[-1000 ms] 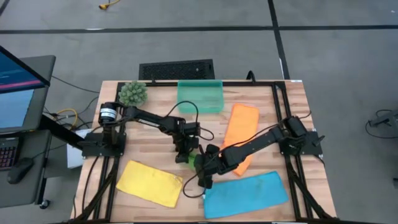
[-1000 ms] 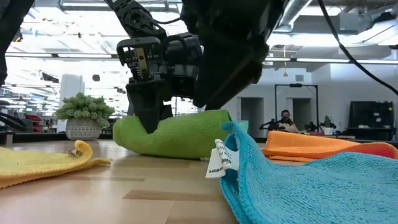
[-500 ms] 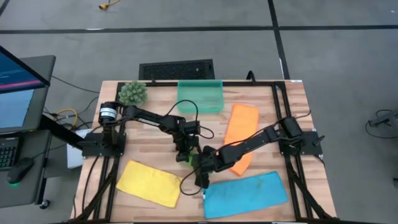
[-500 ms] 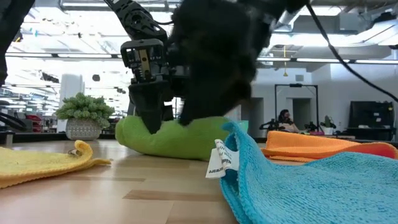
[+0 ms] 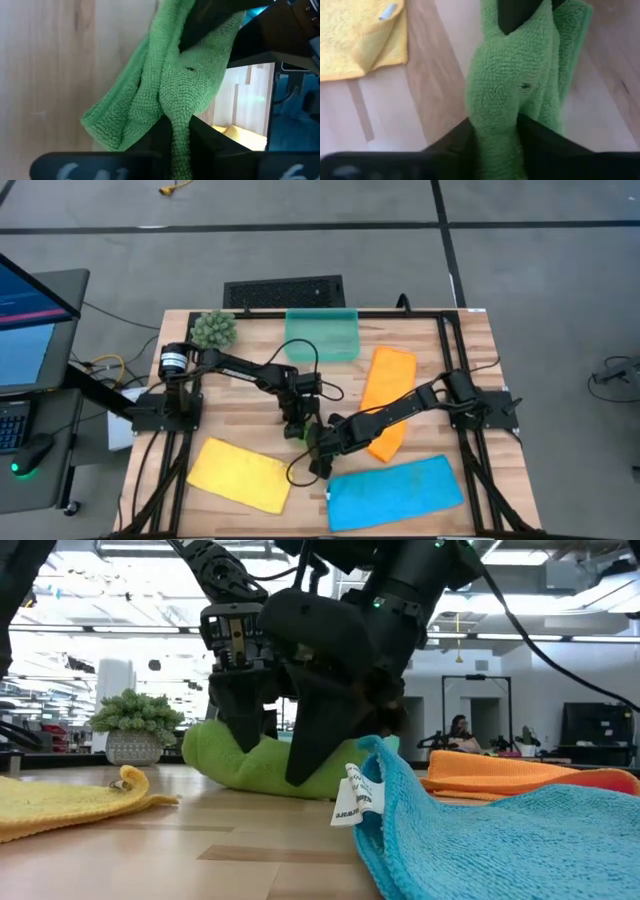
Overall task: Roll microfiber towels into tight, uniform cylinder then place into a basket
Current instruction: Roll the green towel, then put the rolled green towel into the blue bin
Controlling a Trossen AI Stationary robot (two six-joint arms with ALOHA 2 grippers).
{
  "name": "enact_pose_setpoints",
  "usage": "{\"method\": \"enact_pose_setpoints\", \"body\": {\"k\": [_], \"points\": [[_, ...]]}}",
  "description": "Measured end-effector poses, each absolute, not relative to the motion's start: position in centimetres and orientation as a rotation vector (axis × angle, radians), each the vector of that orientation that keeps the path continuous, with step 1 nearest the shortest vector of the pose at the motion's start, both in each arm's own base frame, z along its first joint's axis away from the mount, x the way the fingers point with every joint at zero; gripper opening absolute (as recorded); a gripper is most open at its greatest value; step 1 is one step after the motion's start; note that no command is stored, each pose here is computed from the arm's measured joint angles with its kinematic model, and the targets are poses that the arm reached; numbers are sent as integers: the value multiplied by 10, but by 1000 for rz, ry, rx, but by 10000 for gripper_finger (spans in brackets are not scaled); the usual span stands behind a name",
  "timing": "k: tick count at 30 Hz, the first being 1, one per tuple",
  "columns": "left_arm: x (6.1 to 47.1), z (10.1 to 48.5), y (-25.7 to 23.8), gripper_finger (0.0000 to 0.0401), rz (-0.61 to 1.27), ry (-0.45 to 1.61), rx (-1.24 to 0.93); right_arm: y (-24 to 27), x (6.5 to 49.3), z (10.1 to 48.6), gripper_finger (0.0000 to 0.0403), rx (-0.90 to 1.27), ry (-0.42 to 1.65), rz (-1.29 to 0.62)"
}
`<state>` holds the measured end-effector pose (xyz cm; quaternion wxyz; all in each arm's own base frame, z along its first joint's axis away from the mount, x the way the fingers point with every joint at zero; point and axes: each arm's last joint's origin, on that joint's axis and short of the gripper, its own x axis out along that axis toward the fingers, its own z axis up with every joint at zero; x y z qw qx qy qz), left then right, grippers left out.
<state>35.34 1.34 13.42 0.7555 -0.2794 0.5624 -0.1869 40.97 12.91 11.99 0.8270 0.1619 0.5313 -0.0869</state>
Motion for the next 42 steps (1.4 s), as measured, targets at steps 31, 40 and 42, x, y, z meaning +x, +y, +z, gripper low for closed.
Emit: {"method": "enact_pose_setpoints", "body": {"k": [31,40,42], "points": [[316,166,73,153,-295,1268,-450,129,413,119,31,424,1108,-186],[279,229,76,153,-203,1207,-338,128,411,127,31,413,1087,-203],[267,244,72,153,-196,1196,-339,127,411,127,31,408,1082,-212]]}}
